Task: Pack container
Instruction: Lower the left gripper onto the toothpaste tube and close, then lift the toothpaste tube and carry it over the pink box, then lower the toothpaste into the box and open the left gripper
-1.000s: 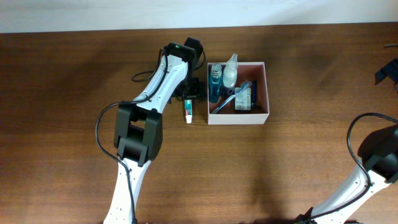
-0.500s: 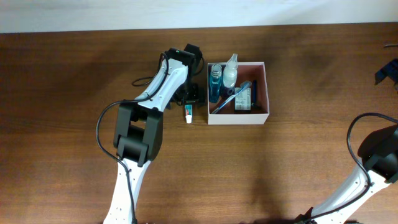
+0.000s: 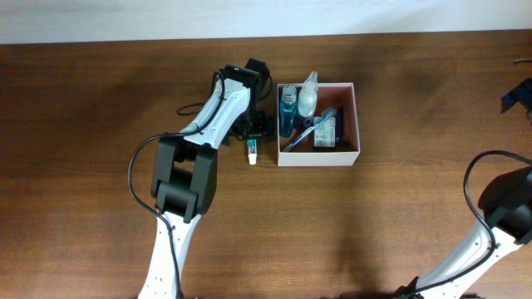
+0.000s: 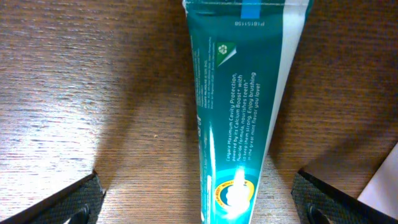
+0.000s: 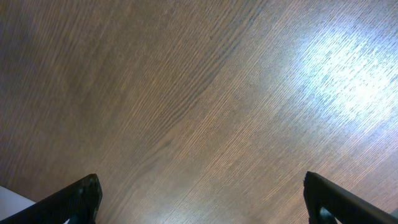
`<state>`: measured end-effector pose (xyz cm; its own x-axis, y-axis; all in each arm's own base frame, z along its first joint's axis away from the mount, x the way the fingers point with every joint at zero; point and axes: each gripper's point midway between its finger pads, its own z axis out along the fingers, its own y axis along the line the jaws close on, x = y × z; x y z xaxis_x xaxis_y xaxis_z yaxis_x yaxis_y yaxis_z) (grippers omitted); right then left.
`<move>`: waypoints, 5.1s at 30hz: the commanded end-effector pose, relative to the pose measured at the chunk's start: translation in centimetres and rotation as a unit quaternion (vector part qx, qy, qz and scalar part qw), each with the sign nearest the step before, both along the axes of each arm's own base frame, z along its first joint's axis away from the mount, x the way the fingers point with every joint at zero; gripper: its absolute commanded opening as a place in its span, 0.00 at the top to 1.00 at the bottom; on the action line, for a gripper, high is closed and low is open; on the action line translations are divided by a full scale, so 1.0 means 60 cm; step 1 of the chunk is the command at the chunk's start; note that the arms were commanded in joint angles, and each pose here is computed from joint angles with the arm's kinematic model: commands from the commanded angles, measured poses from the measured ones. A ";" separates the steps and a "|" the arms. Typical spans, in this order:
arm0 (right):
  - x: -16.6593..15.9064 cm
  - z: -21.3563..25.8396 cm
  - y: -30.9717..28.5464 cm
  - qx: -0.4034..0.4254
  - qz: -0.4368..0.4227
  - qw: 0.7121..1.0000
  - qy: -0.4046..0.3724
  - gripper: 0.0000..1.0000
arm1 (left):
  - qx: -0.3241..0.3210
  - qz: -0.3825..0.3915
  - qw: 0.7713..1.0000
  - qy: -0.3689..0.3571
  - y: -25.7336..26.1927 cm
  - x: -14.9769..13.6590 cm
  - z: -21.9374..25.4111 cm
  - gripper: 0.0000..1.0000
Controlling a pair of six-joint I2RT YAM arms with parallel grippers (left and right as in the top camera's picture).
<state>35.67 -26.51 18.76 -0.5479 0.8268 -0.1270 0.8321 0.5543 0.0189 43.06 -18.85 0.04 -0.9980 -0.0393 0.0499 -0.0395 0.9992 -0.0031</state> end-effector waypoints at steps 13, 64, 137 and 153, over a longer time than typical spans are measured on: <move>-0.003 -0.008 -0.004 -0.002 0.003 1.000 0.010 0.01 | 0.015 0.007 1.000 0.009 0.010 -0.007 -0.023 0.39; -0.003 -0.008 -0.004 -0.002 0.003 1.000 0.010 0.01 | 0.033 0.062 0.990 -0.123 0.152 0.104 0.227 0.83; -0.003 -0.008 -0.004 -0.002 0.003 1.000 0.010 0.01 | -0.101 -0.310 0.912 -0.247 -0.336 -0.049 0.310 0.76; -0.003 -0.008 -0.004 -0.002 0.003 1.000 0.010 0.01 | -0.078 -0.305 0.919 -0.236 -0.329 -0.032 0.257 0.74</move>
